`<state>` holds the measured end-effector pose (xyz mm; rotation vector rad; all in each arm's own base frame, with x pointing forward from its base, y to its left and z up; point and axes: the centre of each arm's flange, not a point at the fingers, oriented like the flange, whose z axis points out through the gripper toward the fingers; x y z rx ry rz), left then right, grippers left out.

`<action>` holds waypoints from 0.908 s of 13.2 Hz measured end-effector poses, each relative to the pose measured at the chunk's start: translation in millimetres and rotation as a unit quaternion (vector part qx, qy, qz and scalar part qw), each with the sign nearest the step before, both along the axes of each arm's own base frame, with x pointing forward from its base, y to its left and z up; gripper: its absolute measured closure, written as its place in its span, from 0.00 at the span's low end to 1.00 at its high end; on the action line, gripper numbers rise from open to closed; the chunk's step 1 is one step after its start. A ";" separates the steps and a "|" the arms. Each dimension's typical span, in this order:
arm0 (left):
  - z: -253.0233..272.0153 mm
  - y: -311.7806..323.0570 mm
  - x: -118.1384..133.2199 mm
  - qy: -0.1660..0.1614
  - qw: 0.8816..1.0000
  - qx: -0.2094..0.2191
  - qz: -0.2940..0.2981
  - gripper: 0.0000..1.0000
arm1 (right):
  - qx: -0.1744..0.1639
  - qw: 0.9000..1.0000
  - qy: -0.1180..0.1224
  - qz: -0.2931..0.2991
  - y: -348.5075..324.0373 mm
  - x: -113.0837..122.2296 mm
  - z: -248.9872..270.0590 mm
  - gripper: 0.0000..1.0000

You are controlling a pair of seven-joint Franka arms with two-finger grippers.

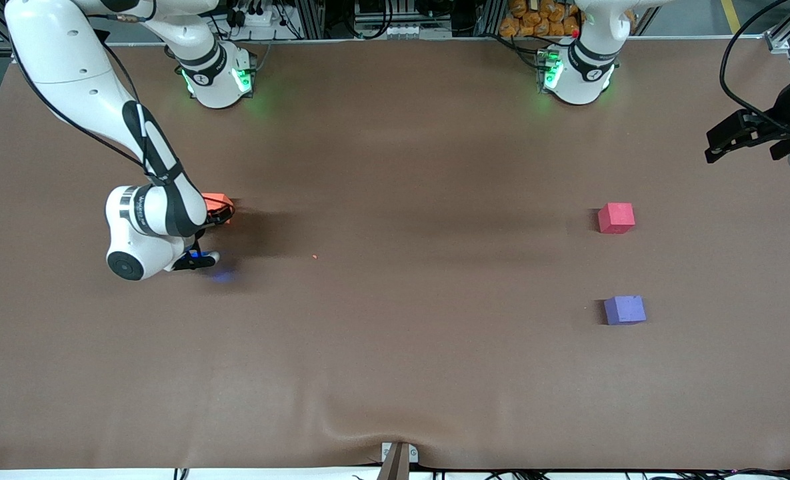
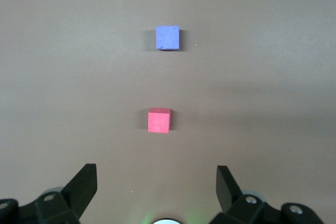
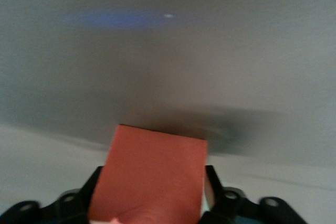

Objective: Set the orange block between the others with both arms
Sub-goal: 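Carry the orange cube with the right gripper toward the table middle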

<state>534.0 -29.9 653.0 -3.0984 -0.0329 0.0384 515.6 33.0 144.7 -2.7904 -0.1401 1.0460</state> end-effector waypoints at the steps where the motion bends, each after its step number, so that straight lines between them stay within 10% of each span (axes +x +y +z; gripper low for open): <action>1: 0.0 -0.1 0.0 0.000 1.000 0.000 0.000 0.00 | 0.009 1.000 -0.003 -0.010 3.9 2.7 2.6 0.37; 6: -0.9 -0.5 0.5 0.001 1.000 0.000 -0.001 0.00 | 0.053 0.993 -0.096 0.039 94.5 64.0 65.4 0.38; 12: -3.7 -1.5 2.2 0.003 1.000 0.000 -0.002 0.00 | 0.145 0.956 -0.230 0.112 326.3 90.2 79.5 0.41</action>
